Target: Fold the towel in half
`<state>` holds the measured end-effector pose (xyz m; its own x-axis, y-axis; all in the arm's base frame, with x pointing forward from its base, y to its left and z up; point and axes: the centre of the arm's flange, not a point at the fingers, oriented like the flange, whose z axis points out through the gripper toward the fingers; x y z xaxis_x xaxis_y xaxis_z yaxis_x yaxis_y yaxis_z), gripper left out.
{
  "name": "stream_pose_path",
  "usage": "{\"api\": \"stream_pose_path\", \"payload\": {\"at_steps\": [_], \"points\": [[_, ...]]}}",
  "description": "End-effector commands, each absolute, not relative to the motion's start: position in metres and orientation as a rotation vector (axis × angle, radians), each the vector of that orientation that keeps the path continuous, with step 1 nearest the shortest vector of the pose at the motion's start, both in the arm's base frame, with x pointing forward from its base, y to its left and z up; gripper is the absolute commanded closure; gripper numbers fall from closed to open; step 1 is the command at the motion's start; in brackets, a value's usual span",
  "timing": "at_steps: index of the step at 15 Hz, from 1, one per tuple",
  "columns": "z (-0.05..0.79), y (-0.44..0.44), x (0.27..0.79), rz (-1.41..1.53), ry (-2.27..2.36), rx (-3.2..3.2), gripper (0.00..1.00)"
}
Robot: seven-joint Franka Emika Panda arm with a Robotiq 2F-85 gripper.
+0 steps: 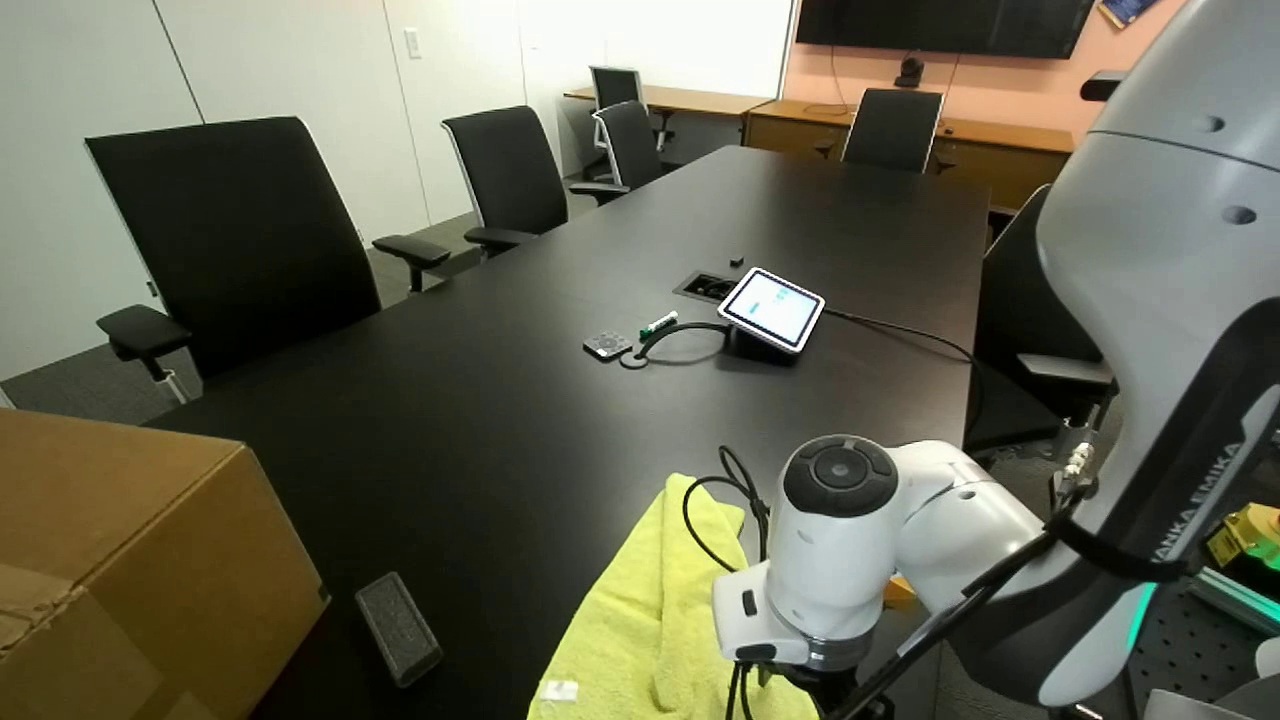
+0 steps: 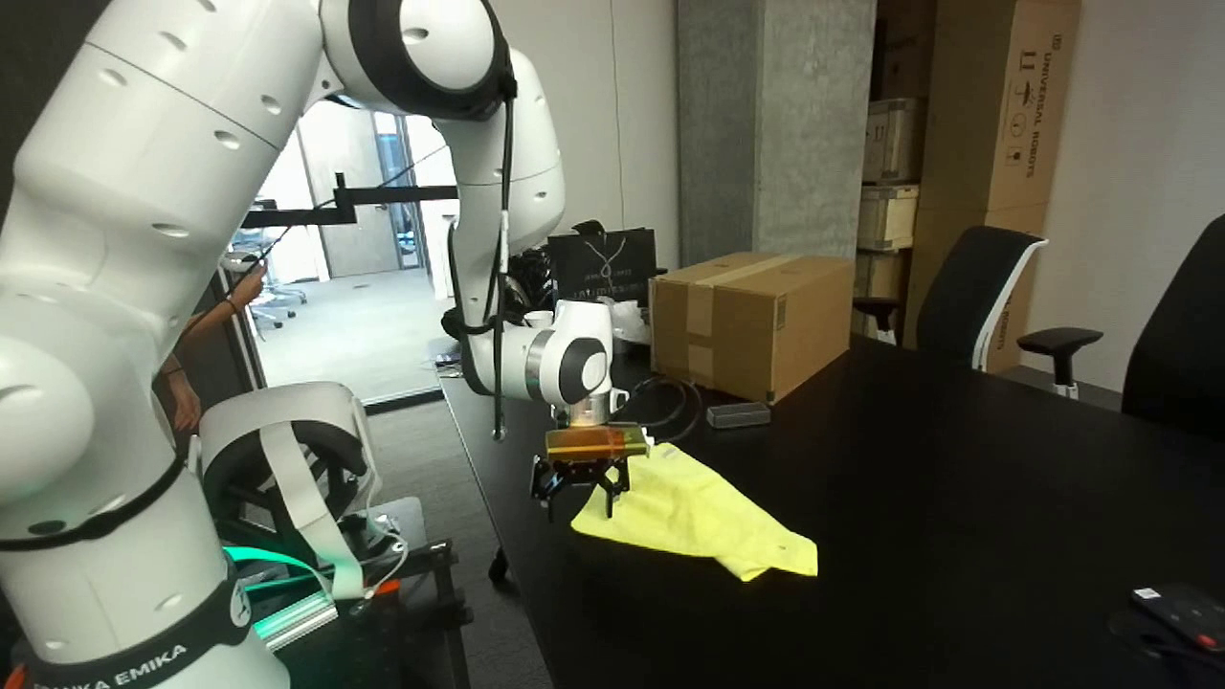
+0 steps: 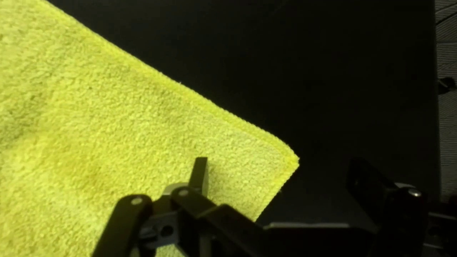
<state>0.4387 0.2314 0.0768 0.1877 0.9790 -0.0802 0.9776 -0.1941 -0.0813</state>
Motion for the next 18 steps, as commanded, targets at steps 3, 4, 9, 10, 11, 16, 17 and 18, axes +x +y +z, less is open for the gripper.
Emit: {"api": "stream_pose_path", "payload": {"at_steps": [3, 4, 9, 10, 11, 16, 17, 18], "points": [[0.064, 0.229, 0.435, 0.177, -1.962, -2.396, 0.00], [0.064, 0.228, 0.436, 0.168, -1.960, -2.400, 0.00], [0.068, 0.223, 0.443, 0.090, -1.945, -2.437, 0.00], [0.067, 0.222, 0.444, 0.085, -1.942, -2.443, 0.04], [0.065, 0.220, 0.446, 0.081, -1.938, -2.451, 0.26], [0.067, 0.214, 0.453, 0.054, -1.925, -2.471, 0.57], [0.068, 0.212, 0.454, 0.050, -1.924, -2.473, 0.63], [0.066, 0.212, 0.455, 0.048, -1.923, -2.477, 0.70]]}}
